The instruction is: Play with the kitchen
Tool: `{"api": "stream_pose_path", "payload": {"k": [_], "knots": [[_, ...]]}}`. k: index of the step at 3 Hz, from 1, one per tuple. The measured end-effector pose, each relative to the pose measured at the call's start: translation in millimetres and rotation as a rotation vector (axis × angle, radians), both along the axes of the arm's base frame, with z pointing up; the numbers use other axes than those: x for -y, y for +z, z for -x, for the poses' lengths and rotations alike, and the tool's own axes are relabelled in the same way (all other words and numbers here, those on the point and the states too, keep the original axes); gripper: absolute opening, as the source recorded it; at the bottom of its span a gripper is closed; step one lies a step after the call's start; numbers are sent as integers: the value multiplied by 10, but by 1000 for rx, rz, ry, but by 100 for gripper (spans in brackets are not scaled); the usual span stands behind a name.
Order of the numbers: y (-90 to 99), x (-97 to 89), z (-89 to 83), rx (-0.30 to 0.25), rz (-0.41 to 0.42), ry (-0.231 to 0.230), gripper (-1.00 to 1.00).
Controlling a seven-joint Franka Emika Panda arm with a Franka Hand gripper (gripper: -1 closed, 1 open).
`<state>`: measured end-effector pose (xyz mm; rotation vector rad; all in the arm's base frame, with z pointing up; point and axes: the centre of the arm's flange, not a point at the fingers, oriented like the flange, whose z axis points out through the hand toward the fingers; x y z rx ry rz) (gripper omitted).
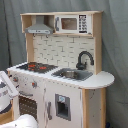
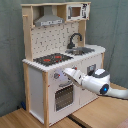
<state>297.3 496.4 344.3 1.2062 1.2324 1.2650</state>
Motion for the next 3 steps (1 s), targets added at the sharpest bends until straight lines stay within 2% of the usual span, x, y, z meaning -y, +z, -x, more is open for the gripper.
{"api": "stream_pose_path", "payload": {"k": [1,3], "knots": [[-50,-17,-95,-21,-79,27,100],[-178,-228,-432,-41,-155,32,100]]}}
